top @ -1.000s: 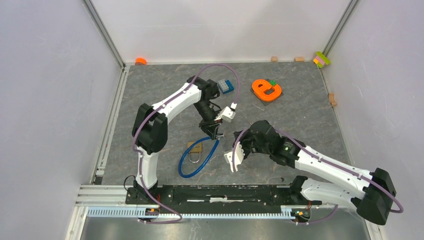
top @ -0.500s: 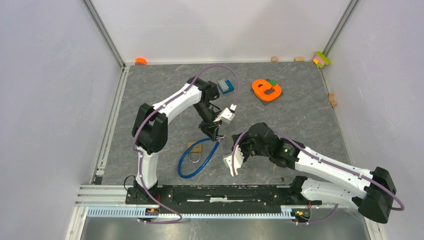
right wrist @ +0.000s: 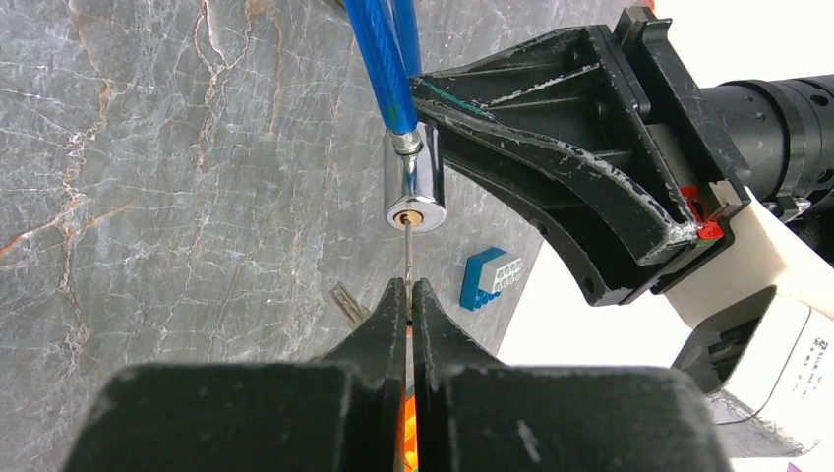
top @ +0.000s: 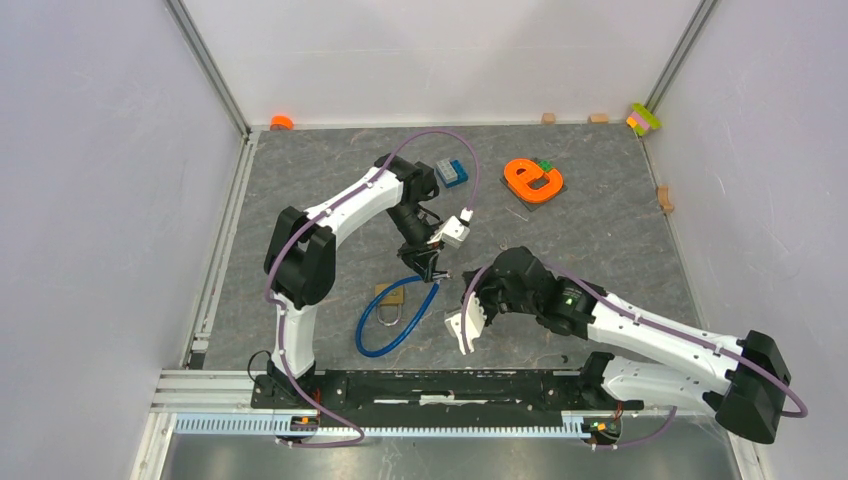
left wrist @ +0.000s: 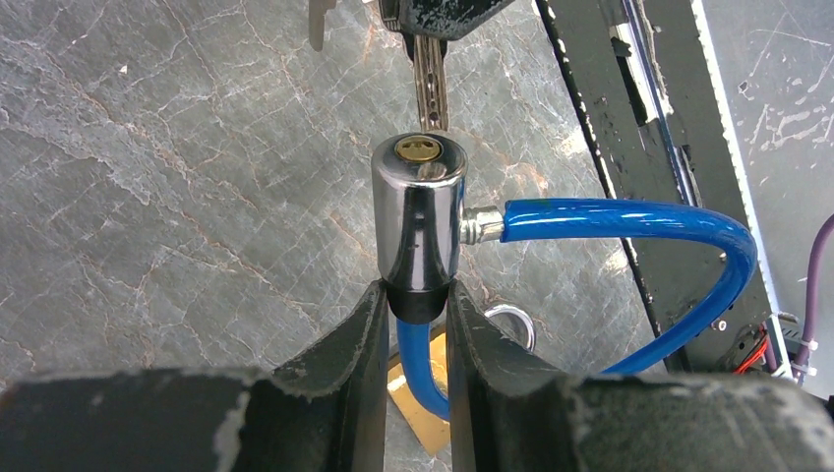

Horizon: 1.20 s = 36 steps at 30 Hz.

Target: Unlock with the key

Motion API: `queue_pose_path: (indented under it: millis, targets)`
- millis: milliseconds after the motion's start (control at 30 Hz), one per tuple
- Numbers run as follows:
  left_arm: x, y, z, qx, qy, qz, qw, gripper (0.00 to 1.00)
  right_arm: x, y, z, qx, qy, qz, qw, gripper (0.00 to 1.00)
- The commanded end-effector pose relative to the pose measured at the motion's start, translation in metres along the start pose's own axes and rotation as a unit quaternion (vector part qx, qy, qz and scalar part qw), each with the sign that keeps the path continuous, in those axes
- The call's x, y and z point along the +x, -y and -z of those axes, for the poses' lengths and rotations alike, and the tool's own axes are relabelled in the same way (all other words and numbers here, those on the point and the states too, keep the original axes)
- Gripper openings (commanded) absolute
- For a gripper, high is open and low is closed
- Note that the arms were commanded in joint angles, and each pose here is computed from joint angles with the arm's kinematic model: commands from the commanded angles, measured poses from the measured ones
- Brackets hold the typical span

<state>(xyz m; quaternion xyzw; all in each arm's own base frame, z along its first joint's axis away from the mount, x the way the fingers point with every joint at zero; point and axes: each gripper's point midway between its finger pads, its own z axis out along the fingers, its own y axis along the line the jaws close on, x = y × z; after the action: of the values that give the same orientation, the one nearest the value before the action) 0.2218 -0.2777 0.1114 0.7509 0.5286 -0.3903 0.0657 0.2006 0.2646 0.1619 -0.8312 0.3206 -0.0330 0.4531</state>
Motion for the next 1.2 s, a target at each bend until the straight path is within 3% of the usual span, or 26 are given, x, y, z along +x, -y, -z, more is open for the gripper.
queue_pose_path:
  millis: [0,1167]
  targets:
    - [-0.012,0.011,0.001,0.011,0.023,-0.015,1.0,0.02,-0.005,0.019,0.002,0.023,0.001,0.014,1.0,0.0]
    - [-0.013,0.012,0.003,0.009,0.023,-0.015,1.0,0.02,0.0,0.007,-0.001,0.01,-0.018,0.033,0.999,0.0]
